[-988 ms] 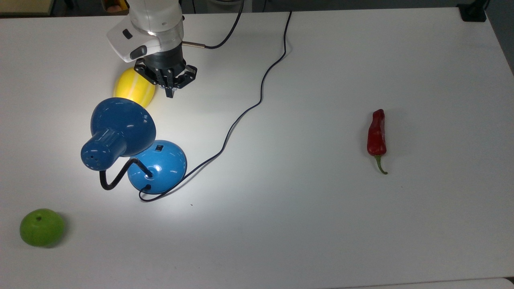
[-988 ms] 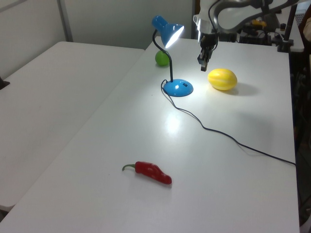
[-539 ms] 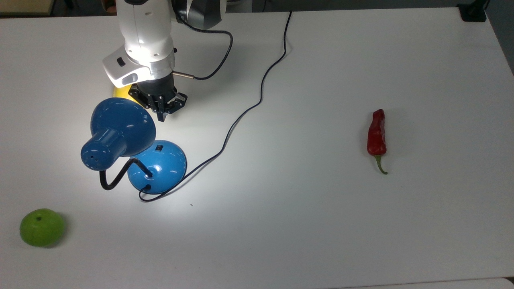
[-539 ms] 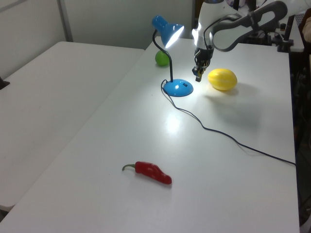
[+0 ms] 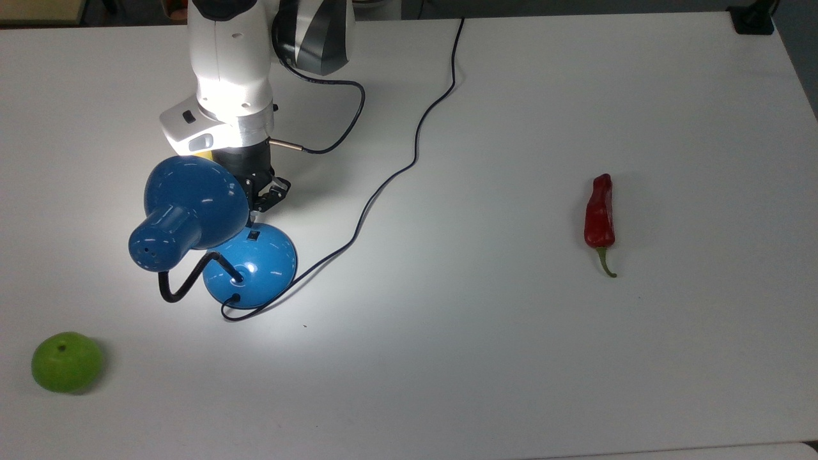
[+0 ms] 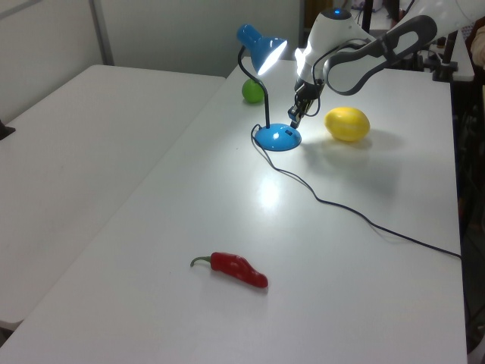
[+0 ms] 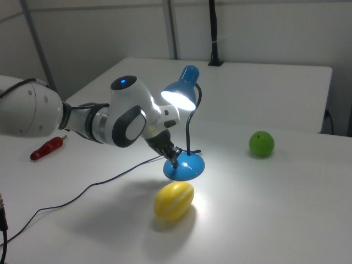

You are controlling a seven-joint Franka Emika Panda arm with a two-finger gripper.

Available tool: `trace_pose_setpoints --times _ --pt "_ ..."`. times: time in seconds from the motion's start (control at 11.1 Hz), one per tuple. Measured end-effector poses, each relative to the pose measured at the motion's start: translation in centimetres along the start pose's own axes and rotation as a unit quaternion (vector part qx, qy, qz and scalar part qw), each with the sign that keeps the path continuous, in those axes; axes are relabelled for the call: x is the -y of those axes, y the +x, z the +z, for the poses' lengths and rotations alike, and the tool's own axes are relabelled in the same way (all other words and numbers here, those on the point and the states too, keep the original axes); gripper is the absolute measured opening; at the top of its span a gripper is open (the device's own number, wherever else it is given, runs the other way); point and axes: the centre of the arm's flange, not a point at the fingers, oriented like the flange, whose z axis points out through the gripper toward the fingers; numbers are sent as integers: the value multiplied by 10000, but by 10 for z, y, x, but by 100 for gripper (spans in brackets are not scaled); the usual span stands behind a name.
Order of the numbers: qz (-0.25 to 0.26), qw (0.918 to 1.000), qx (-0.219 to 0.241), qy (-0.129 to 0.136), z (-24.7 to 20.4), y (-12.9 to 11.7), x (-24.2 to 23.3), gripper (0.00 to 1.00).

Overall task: Turn off lamp
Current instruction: 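Press the switch on the lamp base with the gripper fingers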

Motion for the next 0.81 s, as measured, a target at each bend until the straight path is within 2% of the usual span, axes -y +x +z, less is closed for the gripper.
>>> trace_pose_setpoints --times 0.81 --pt "-1 10000 -5 -10 14 4 1 1"
